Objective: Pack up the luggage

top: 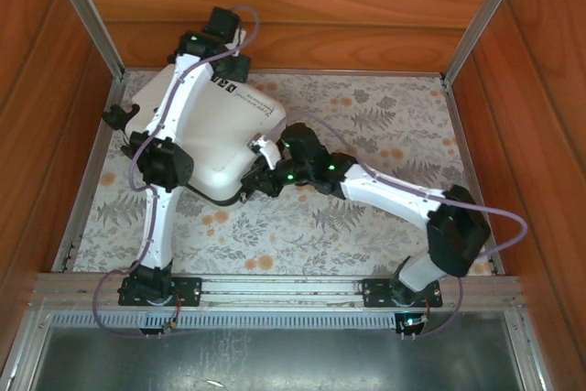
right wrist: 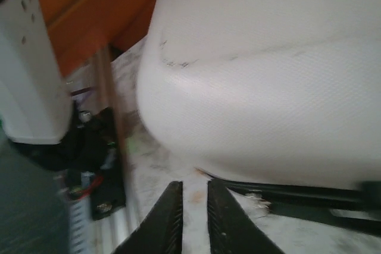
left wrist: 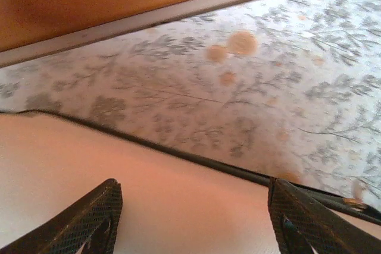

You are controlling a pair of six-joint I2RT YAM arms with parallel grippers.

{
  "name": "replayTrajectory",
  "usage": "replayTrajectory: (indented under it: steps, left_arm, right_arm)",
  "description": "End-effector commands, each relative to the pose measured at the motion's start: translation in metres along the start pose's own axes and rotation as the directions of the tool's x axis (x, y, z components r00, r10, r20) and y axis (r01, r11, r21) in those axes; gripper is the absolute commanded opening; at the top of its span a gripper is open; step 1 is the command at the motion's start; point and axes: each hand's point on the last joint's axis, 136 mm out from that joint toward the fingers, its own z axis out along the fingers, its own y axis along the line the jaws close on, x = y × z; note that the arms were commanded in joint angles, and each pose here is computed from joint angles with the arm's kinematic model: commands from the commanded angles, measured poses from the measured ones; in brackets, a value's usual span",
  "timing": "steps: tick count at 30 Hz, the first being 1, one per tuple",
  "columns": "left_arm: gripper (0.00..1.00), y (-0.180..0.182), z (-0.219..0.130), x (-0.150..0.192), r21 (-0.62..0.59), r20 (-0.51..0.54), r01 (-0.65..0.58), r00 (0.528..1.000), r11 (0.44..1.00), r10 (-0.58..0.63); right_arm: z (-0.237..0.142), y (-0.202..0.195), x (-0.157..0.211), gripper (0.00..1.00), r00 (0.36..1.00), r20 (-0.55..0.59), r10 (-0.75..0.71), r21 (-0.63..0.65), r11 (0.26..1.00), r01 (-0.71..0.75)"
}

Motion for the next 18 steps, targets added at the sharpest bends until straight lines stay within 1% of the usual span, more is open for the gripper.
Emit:
replayTrajectory:
  steps: [1, 3, 4, 6, 7, 8, 10, 11, 12, 14, 15, 16, 17, 18]
  left_arm:
    - [0.69, 0.013, 0.018, 0.055, -0.014, -0.23, 0.017, 0.973, 1.0, -0.02]
    - [0.7, 0.025, -0.008, 0.037, -0.099, -0.153, 0.009, 0.988, 0.995, -0.024]
    - [0.71, 0.032, -0.027, 0.026, -0.145, -0.101, 0.014, 0.994, 0.989, -0.029]
    - [0.72, 0.047, -0.069, 0.008, -0.229, 0.007, 0.06, 0.998, 0.971, -0.06]
    - [0.73, 0.056, -0.095, 0.001, -0.273, 0.068, 0.105, 0.994, 0.956, -0.089]
    - [0.73, 0.067, -0.122, -0.002, -0.314, 0.128, 0.159, 0.984, 0.936, -0.124]
    - [0.74, 0.087, -0.169, 0.001, -0.384, 0.222, 0.258, 0.958, 0.887, -0.182]
    - [0.74, 0.095, -0.193, 0.008, -0.407, 0.264, 0.303, 0.942, 0.862, -0.206]
    - [0.74, 0.102, -0.209, 0.016, -0.429, 0.29, 0.338, 0.93, 0.838, -0.226]
    - [0.75, 0.12, -0.249, 0.042, -0.471, 0.373, 0.433, 0.887, 0.769, -0.271]
    - [0.76, 0.126, -0.26, 0.055, -0.482, 0.404, 0.464, 0.87, 0.743, -0.282]
    - [0.76, 0.131, -0.276, 0.072, -0.473, 0.45, 0.506, 0.842, 0.721, -0.296]
    - [0.77, 0.14, -0.298, 0.092, -0.463, 0.521, 0.564, 0.797, 0.684, -0.304]
    - [0.78, 0.146, -0.307, 0.111, -0.444, 0.566, 0.606, 0.761, 0.66, -0.317]
  right_arm:
    - [-0.033, -0.024, -0.019, 0.27, 0.988, 0.154, 0.009, 0.185, 0.982, -0.038]
    - [-0.052, -0.03, -0.013, 0.33, 0.981, 0.19, 0.024, 0.257, 0.963, -0.074]
    - [-0.062, -0.036, -0.008, 0.38, 0.977, 0.21, 0.042, 0.298, 0.949, -0.105]
    - [-0.081, -0.047, 0.001, 0.51, 0.963, 0.259, 0.078, 0.36, 0.917, -0.171]
    - [-0.089, -0.052, 0.006, 0.58, 0.951, 0.287, 0.111, 0.365, 0.906, -0.215]
    - [-0.095, -0.059, 0.01, 0.62, 0.935, 0.317, 0.16, 0.357, 0.893, -0.274]
    - [-0.102, -0.072, 0.016, 0.63, 0.891, 0.352, 0.287, 0.291, 0.871, -0.396]
    - [-0.103, -0.077, 0.018, 0.64, 0.861, 0.36, 0.36, 0.236, 0.858, -0.457]
    - [-0.103, -0.081, 0.019, 0.64, 0.834, 0.369, 0.411, 0.186, 0.846, -0.5]
    - [-0.101, -0.09, 0.018, 0.65, 0.785, 0.392, 0.48, 0.091, 0.829, -0.552]
    - [-0.099, -0.093, 0.017, 0.65, 0.772, 0.396, 0.498, 0.059, 0.825, -0.562]
    - [-0.095, -0.099, 0.017, 0.65, 0.756, 0.398, 0.52, 0.033, 0.815, -0.578]
    - [-0.09, -0.103, 0.017, 0.65, 0.747, 0.392, 0.537, 0.009, 0.81, -0.587]
    - [-0.085, -0.108, 0.017, 0.65, 0.737, 0.384, 0.556, -0.013, 0.802, -0.598]
